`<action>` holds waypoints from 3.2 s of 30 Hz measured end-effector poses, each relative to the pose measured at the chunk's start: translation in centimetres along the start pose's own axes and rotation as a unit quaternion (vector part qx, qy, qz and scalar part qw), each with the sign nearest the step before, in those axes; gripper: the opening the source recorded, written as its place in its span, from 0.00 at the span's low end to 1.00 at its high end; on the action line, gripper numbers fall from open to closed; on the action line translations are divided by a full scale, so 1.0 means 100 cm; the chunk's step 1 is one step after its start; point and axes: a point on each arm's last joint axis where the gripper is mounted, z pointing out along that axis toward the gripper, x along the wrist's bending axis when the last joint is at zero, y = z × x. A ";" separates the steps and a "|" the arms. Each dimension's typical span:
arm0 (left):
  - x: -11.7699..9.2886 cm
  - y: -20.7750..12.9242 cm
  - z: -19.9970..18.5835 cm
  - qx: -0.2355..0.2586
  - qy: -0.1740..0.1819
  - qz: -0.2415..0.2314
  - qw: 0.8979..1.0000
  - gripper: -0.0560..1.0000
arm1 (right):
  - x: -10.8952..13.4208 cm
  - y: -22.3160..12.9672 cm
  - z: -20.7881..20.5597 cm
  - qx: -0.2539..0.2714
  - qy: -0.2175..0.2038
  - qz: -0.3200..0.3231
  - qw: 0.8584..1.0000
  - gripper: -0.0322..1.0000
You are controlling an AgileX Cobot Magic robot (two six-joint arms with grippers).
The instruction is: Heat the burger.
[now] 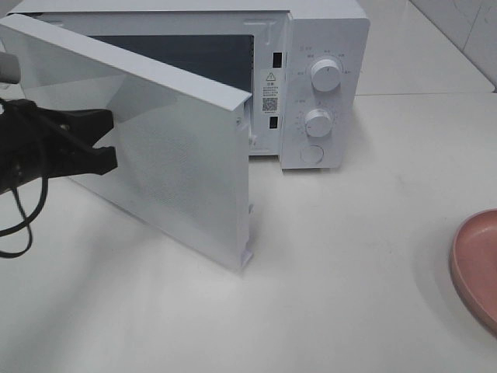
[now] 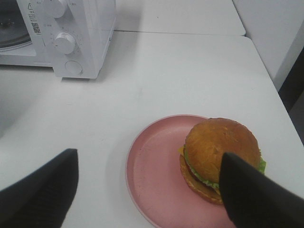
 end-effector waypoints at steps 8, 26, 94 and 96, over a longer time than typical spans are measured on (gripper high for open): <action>-0.014 0.008 0.037 -0.018 0.001 -0.021 1.000 0.05 | 0.000 0.000 0.000 0.000 0.000 0.000 1.000 0.78; -0.055 0.013 0.123 -0.050 -0.038 -0.037 0.997 0.05 | 0.000 0.000 0.000 0.000 0.000 0.000 1.000 0.78; 0.028 0.092 -0.015 0.505 0.100 -0.082 0.853 0.99 | 0.000 0.000 0.000 0.000 0.000 0.000 1.000 0.78; 0.056 0.104 -0.035 0.483 0.125 -0.124 0.858 0.99 | 0.000 0.000 0.000 0.000 0.000 0.000 1.000 0.78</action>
